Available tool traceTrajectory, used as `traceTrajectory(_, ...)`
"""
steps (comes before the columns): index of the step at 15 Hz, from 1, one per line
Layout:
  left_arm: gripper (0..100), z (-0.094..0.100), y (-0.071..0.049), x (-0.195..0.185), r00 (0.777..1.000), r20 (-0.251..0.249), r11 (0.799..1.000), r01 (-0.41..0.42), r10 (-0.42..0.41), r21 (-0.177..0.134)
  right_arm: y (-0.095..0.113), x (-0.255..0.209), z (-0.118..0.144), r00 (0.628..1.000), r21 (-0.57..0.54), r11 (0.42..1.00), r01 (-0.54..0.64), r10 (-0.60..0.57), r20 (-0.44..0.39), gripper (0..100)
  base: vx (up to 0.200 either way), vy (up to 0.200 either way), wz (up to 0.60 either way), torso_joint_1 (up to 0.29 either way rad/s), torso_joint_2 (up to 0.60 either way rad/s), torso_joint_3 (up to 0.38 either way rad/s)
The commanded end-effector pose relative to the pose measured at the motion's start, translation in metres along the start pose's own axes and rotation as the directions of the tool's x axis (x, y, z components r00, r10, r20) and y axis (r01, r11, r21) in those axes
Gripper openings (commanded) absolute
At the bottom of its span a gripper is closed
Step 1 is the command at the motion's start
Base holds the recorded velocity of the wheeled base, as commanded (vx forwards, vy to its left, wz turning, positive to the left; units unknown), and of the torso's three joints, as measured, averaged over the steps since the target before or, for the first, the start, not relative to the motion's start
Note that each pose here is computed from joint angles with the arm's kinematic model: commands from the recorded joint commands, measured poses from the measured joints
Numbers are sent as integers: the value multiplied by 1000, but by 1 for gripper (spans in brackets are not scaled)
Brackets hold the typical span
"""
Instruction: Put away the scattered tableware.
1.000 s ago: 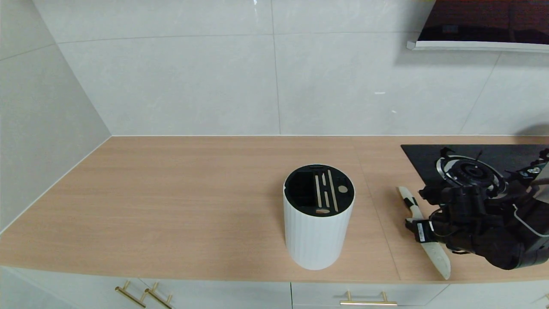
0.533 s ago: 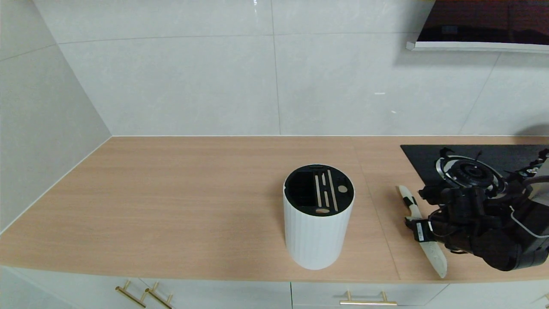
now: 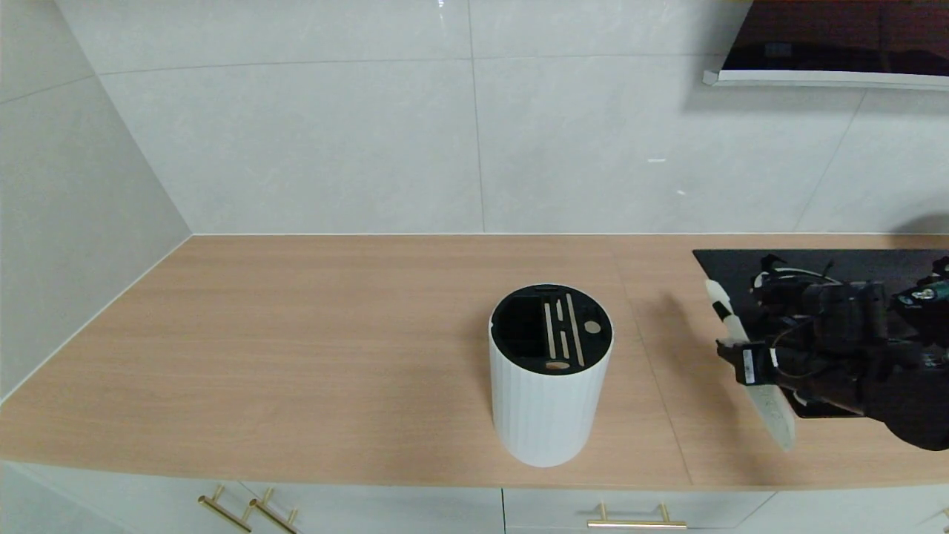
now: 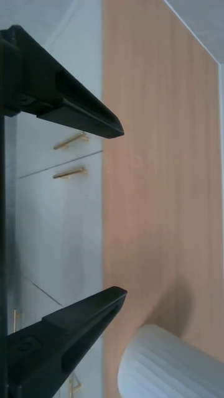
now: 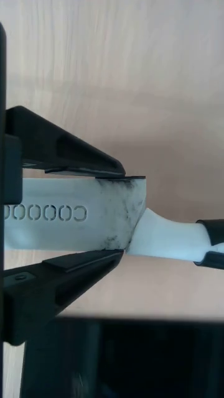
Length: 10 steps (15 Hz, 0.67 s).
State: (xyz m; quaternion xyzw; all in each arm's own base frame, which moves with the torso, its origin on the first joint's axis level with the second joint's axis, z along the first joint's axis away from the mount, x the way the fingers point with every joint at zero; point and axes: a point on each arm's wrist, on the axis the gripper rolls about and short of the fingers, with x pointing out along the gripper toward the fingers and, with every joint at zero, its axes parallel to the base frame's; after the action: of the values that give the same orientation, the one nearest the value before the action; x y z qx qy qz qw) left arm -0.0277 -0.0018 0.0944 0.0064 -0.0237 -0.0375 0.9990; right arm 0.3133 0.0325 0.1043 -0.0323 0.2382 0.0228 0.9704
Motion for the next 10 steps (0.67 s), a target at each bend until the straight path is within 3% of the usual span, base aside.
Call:
traceTrajectory(1,100,74,-2,11,987,-16,987,160,-160,-21,11,-54,66,977,-9,999,-46,47,206,0,0,0,0,0,0,0)
traceTrajectory(3,100,121,-2,46,943,-80,945,319,-323,-68,27,-72,91,963,-34,994,-103,109,246,0,0,0,0,0,0,0)
traceTrajectory(5,100,153,-1,89,892,-137,901,415,-430,-122,42,-82,111,937,-55,988,-145,155,314,0,0,0,0,0,0,0)
traceTrajectory(7,100,172,-1,133,858,-181,876,457,-480,-153,58,-98,125,904,-78,978,-196,211,371,0,0,0,0,0,0,0)
traceTrajectory(9,100,178,-10,172,817,-208,841,508,-539,-185,70,-119,127,872,-108,961,-256,278,403,0,0,0,0,0,0,0)
traceTrajectory(10,100,175,-20,197,783,-202,805,543,-588,-239,77,-130,124,856,-131,947,-294,321,404,0,0,0,0,0,0,0)
